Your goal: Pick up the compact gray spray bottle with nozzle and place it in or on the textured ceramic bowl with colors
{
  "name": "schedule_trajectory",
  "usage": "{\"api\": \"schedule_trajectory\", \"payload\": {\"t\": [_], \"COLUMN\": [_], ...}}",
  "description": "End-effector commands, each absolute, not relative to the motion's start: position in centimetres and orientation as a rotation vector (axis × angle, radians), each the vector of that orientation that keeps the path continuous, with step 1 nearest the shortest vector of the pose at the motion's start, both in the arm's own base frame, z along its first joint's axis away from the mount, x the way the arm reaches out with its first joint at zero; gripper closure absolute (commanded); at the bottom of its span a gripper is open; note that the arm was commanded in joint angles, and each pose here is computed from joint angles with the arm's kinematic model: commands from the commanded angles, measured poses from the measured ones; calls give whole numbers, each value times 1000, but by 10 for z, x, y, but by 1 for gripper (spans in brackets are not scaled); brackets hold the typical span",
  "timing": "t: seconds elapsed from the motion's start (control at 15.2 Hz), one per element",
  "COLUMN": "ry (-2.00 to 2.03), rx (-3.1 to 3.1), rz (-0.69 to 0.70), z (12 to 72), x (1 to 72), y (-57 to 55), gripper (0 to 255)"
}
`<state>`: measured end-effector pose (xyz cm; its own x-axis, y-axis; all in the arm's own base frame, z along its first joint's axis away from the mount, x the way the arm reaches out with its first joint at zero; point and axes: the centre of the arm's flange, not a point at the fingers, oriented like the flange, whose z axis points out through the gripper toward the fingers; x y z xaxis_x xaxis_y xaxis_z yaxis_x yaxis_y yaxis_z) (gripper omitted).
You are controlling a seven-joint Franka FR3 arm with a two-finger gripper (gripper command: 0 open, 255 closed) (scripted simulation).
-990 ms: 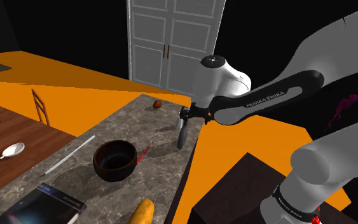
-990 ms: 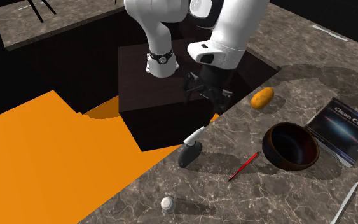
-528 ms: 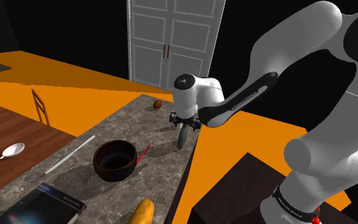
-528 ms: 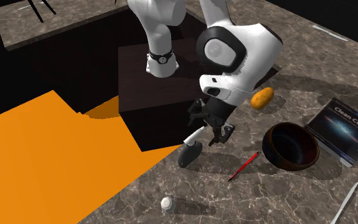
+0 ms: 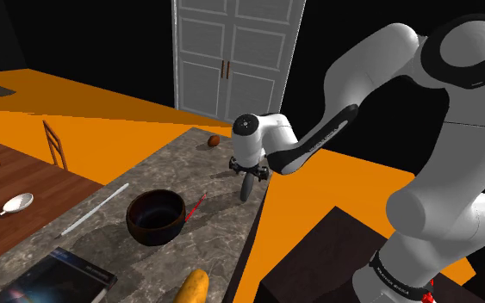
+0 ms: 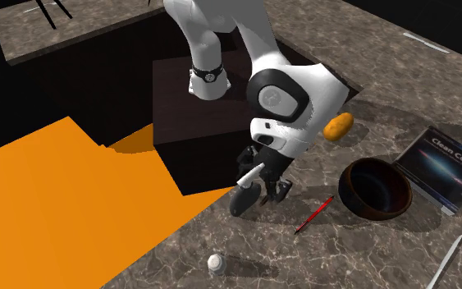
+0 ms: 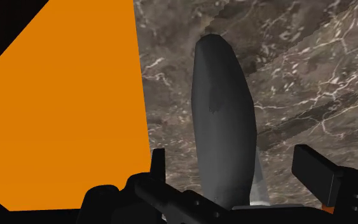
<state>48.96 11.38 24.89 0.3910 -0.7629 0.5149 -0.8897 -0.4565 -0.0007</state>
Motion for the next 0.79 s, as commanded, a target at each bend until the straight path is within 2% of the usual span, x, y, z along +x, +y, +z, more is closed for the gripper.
{"api": "schedule_trajectory", "payload": {"t": [0.0,0.46,0.53,0.73], "ry": [-1452,-1452,-1452,-1452], "rx": [2377,2377,2377,2377], "rz": [661,661,661,661], "z": [243,243,243,243], "x": [492,492,492,492], "y": [110,110,110,110], "gripper": [0,0,255,255]}}
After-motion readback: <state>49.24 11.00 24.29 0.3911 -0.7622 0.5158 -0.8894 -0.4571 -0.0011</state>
